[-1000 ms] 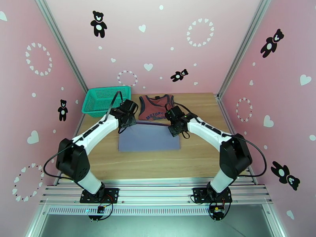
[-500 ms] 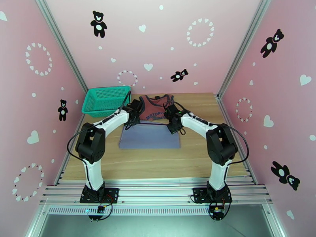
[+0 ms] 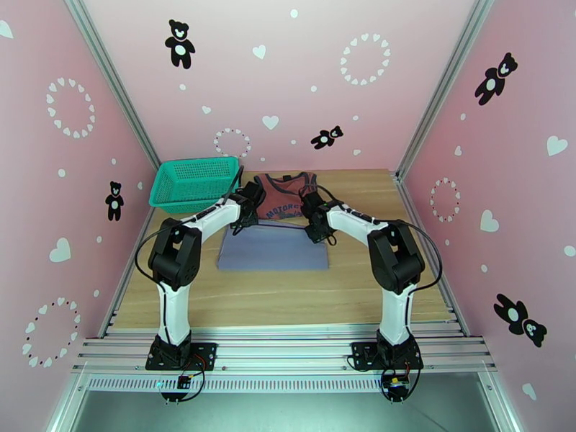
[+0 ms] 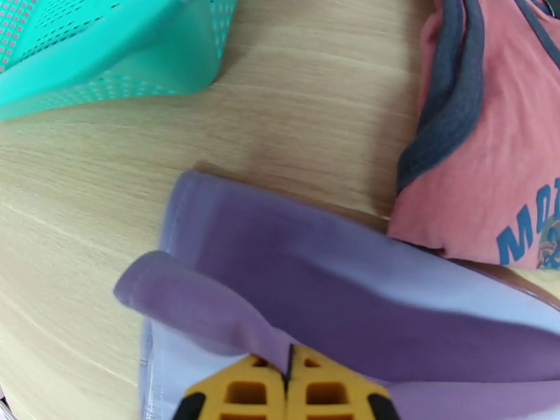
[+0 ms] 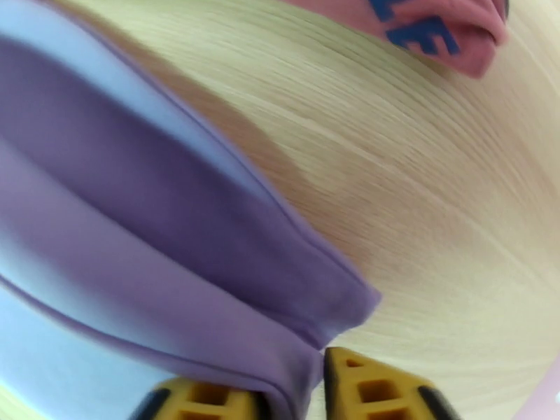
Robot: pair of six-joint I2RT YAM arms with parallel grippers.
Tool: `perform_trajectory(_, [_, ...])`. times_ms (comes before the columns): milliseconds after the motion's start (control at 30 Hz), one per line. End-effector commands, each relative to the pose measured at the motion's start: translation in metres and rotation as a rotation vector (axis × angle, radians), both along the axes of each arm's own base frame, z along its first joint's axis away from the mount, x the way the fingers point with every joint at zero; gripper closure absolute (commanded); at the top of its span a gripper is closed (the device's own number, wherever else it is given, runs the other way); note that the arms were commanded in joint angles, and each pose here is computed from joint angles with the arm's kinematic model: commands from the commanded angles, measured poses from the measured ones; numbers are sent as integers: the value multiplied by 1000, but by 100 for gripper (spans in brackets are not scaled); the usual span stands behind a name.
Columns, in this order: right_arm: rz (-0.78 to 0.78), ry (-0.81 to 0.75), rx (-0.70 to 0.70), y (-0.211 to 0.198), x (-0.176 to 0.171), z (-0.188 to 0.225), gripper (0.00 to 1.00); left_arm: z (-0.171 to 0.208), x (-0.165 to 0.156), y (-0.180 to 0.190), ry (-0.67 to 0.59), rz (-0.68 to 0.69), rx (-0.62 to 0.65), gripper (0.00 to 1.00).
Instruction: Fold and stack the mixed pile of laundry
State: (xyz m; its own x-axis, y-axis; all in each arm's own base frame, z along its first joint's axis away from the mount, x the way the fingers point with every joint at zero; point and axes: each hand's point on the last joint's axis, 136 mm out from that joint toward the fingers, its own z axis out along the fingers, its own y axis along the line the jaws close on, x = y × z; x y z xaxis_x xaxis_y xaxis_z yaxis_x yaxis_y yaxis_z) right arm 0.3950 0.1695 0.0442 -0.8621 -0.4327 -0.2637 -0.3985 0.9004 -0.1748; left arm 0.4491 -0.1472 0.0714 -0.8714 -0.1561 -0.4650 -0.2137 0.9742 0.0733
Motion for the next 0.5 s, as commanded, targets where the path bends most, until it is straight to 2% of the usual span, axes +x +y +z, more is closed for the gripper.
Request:
perform_trajectory(0, [-73, -33, 26, -5, 13, 8, 49, 20, 18, 6, -70, 23, 23, 66])
perform_trajectory(67, [-104, -47, 54, -6, 17, 15, 39, 29, 22, 6, -88, 29, 27, 53])
perform_trajectory(167, [-136, -70, 79, -7, 19, 26, 31, 40, 26, 3, -107, 29, 11, 44])
perform_trajectory(367, [-202, -114, 168, -11, 2, 62, 16, 80, 19, -12, -164, -4, -72, 41])
perform_trajectory(467, [-267, -86, 332, -12, -15, 73, 15, 97, -2, -23, -156, -55, -107, 44])
